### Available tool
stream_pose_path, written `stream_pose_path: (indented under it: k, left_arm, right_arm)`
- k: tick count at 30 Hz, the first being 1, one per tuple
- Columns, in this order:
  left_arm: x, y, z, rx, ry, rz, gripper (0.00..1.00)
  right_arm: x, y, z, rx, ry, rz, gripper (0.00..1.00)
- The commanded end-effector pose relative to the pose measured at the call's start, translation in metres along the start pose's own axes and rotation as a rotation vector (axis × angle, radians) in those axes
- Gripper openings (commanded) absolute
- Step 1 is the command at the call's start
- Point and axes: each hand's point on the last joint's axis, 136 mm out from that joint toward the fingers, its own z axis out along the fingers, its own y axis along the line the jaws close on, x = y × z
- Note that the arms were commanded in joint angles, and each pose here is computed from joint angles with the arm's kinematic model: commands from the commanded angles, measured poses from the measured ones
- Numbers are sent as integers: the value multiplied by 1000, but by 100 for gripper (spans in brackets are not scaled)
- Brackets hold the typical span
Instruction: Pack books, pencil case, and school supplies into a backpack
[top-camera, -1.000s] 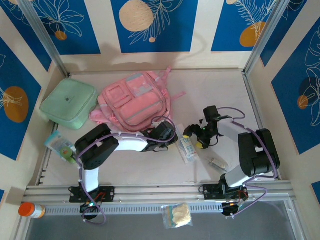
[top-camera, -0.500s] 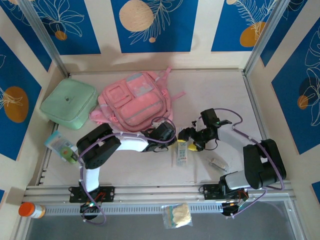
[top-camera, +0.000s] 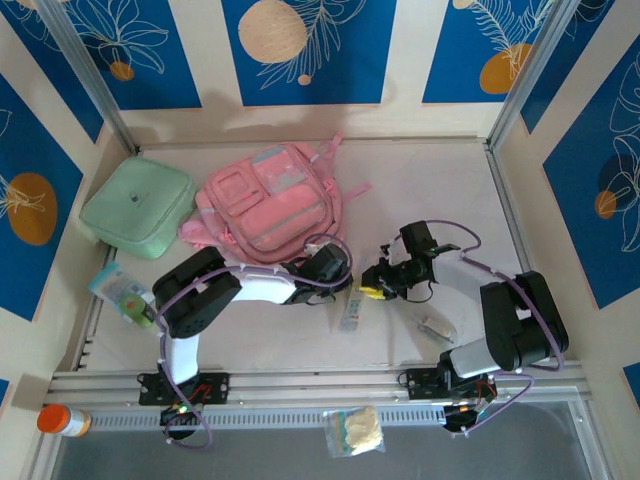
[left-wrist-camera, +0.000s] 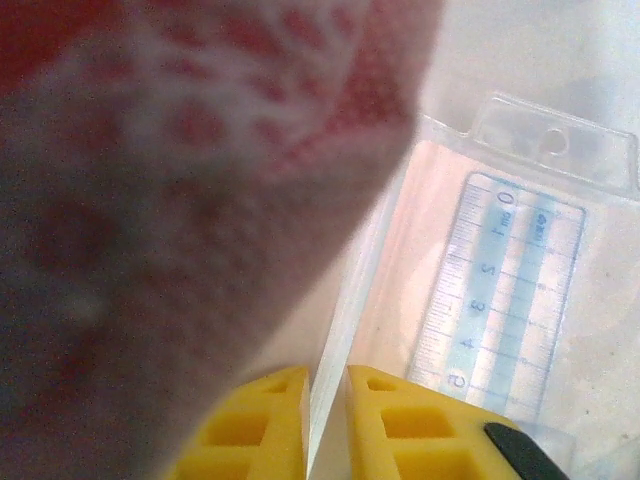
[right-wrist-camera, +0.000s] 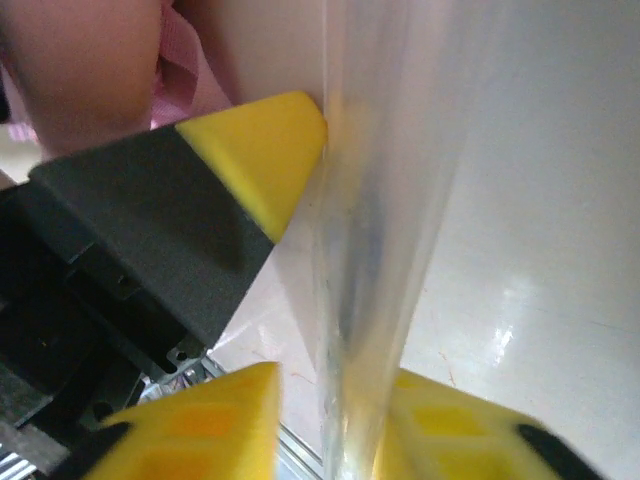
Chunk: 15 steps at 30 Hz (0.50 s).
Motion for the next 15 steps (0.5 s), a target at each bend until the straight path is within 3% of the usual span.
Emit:
stream_pose_path:
  k: [1,10,12,15]
  left_arm:
    - [-12,-20,-15,24,-10,72,18]
    - [-28,-48,-59,77,-38,209,26]
    - [-35,-50,-78,65,-50,292,29]
    - [-61,-47,-119,-18,-136,527,41]
  right_arm:
    - [1,2,-7,-2,-12,-26,19]
    - [-3,16,-33,-16,-70,-40,0]
    - [-2,21,-46,-24,-100,-46,0]
    - [1,28,-64,-37,-145,-58,0]
